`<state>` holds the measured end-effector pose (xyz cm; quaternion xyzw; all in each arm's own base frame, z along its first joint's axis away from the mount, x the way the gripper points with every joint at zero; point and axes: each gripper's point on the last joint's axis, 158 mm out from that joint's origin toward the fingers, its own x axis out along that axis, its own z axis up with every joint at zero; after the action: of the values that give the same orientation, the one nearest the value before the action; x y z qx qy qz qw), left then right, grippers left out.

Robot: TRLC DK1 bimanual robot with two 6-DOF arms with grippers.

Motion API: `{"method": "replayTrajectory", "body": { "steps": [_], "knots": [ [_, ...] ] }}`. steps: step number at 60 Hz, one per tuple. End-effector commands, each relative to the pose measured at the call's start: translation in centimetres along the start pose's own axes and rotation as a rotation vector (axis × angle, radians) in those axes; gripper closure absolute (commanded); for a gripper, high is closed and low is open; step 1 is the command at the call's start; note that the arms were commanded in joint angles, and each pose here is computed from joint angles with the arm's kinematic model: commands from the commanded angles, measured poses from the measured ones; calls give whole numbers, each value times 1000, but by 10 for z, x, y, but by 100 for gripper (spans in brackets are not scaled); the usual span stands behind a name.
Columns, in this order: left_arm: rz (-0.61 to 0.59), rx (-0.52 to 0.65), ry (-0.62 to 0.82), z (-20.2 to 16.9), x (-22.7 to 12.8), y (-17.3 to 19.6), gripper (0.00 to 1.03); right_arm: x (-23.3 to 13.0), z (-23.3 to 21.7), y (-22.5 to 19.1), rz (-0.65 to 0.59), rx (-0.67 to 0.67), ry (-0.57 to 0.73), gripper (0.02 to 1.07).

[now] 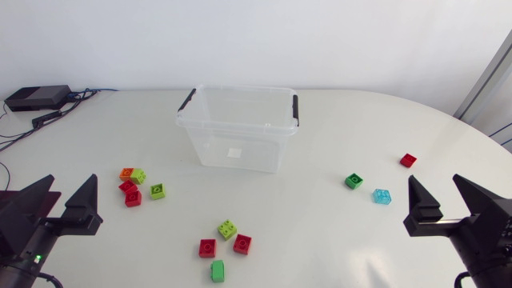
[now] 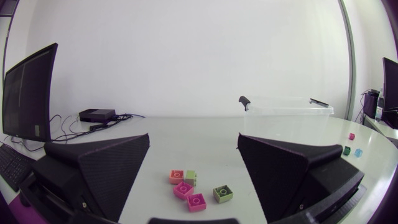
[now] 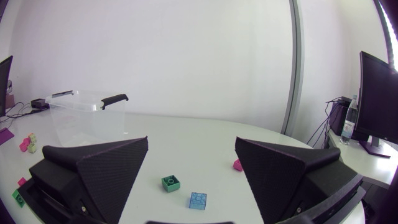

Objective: Pick up the duplo bricks and place them in the container

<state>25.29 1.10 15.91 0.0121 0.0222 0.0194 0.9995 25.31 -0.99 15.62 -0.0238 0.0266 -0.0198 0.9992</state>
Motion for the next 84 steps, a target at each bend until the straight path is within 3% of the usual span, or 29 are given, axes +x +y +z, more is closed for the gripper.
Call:
{"method": "replayTrajectory", "body": {
  "steps": [1,13,30,39,48,61,77,84],
  "knots": [
    [-17,-9,9,-7,0,-4,4,1,-8,2,10,14,7,6],
    [-15,-10,-2,-4,1,-3,4,1,-5,1,3,13,-5,6],
    [-12,-24,-9,38,-2,-2,5,-3,26,-4,-13,23,-61,6],
    [-10,-40,172,49,20,0,5,5,55,-8,-26,66,-27,7],
    [-12,-35,454,25,48,1,8,22,69,-21,-76,78,39,7],
    [-195,272,789,-30,81,-21,7,46,41,-62,-186,111,251,7],
    [-399,553,942,-79,107,-31,7,49,10,-81,-210,106,484,7],
    [-511,666,939,-89,114,-45,7,54,1,-84,-198,89,570,7]
  ]
}}
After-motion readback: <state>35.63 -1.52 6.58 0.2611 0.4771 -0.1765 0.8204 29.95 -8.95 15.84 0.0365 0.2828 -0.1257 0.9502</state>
